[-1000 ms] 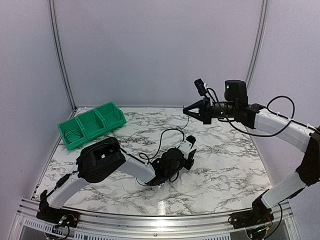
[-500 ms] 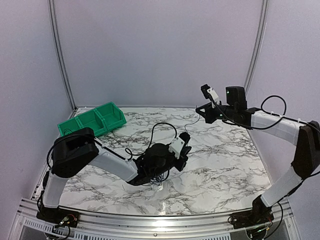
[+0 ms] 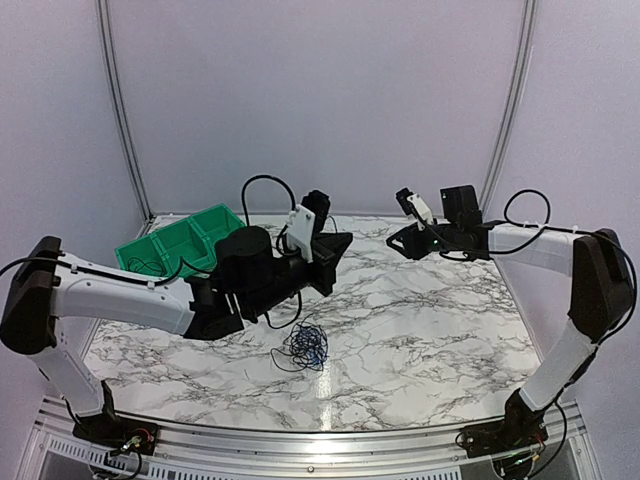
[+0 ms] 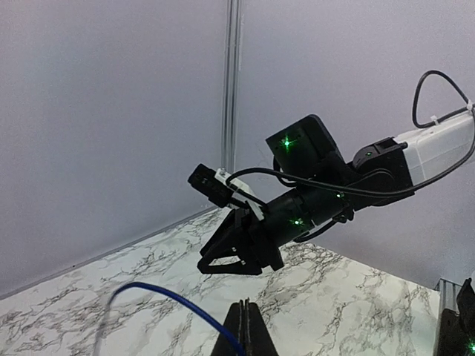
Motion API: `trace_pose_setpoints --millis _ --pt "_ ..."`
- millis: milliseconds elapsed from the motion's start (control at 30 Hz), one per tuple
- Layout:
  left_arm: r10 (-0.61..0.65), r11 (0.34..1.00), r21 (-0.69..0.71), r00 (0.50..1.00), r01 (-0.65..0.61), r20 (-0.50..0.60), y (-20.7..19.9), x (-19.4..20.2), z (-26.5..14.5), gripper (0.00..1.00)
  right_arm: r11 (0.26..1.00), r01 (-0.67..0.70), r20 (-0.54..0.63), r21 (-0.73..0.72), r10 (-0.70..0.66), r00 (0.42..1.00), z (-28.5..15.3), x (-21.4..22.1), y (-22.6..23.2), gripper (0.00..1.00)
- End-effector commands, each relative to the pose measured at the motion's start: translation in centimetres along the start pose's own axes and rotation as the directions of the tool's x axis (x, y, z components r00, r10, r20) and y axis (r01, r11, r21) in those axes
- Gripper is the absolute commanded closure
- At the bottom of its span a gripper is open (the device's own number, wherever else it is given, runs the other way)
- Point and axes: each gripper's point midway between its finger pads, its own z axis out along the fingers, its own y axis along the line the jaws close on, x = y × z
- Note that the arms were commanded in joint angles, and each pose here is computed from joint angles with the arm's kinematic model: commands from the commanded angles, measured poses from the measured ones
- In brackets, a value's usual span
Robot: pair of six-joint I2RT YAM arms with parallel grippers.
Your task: Untangle the cables
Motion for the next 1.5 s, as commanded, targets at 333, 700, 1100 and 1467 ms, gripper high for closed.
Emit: trace_pose_setpoints --millis 333,700,1100,1467 --pt "-0.190 0.920 -0.375 0.966 0.112 -0.176 15.7 -1.2 -9.3 1.00 0.989 0.054 0.032 -0.141 -0.050 0.998 -0.2 -1.5 2.4 0.62" --pt "-0.299 0.729 -0.683 0.920 0.048 -0.254 28.0 1.8 -17.2 1.00 0.970 0.082 0.050 -0.228 -0.073 0.996 -1.2 -2.2 4.2 0.62" --pt "-0.436 0.626 -0.767 0.878 0.141 -0.195 35.5 3.7 -21.2 1.00 0.963 0.108 0.074 -0.245 -0.092 0.993 -2.1 -2.8 4.8 0.62" --pt "-0.512 0.588 -0.776 0.848 0.230 -0.137 40.6 5.5 -21.4 1.00 0.957 0.110 0.075 -0.268 -0.093 0.993 -2.3 -2.9 5.3 0.62"
